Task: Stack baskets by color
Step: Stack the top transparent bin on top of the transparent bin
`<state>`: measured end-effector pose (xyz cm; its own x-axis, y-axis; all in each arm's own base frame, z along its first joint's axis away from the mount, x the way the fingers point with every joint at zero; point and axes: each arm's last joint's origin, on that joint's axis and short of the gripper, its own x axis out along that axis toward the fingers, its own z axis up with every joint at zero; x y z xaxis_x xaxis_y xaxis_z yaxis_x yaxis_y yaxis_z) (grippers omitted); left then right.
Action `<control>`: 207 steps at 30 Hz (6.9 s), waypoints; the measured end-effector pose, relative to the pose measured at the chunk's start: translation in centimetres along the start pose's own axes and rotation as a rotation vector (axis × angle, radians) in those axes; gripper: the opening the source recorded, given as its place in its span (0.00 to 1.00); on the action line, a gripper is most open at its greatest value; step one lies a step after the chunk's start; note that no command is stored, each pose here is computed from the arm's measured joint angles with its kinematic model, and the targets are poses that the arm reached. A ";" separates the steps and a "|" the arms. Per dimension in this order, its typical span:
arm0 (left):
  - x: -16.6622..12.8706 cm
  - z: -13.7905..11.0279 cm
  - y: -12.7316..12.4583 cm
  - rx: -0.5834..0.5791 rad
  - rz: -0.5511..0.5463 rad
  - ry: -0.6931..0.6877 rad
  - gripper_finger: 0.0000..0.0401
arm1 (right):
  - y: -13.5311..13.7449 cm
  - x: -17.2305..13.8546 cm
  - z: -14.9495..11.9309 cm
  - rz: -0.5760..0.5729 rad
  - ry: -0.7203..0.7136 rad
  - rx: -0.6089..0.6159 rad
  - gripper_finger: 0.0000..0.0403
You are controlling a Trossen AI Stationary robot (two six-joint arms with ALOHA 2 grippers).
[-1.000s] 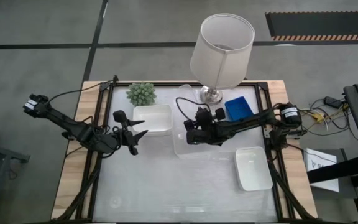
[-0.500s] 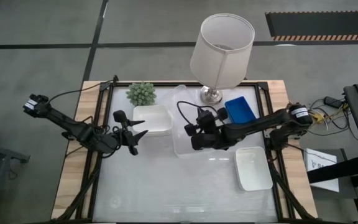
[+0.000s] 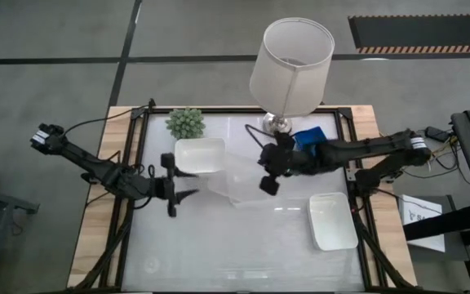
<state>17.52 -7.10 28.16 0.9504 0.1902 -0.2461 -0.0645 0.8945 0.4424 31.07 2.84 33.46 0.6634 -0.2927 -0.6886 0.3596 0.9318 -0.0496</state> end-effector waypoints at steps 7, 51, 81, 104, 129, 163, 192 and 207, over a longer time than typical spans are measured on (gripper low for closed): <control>1.1 2.2 -1.0 0.041 -0.169 -0.262 0.47 | -3.7 -2.2 -0.3 0.129 0.062 -0.151 0.02; 15.5 4.0 -1.6 0.169 -0.024 -0.165 0.53 | -5.1 -1.1 -0.2 -0.018 -0.036 0.185 0.02; 16.4 2.0 -0.4 0.225 -0.355 -0.212 0.00 | -3.7 -1.9 0.6 0.051 -0.113 0.134 0.25; 9.3 2.5 -1.4 0.237 -1.271 -0.684 0.00 | 2.7 -4.9 1.4 0.739 -0.419 -0.703 0.47; 9.9 2.1 -3.8 0.238 -1.406 -0.753 0.00 | 8.7 5.4 0.9 0.905 -0.550 -0.938 0.41; 11.1 1.9 -1.9 0.137 -1.278 -0.625 0.29 | 9.9 6.3 0.2 1.163 -0.565 -1.005 0.02; 2.6 -3.8 6.3 -0.042 -0.064 0.319 0.51 | 5.9 2.6 2.8 0.252 0.168 -0.398 0.02; -0.5 -1.8 8.5 -0.094 0.275 -0.016 0.51 | 5.7 2.0 1.3 0.206 0.349 -0.244 0.02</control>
<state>15.98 1.11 30.52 0.8981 0.4248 -0.1137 -0.3475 0.8440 0.4084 35.28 7.27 32.75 0.4295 -0.0455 -0.9019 0.0511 0.9984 -0.0261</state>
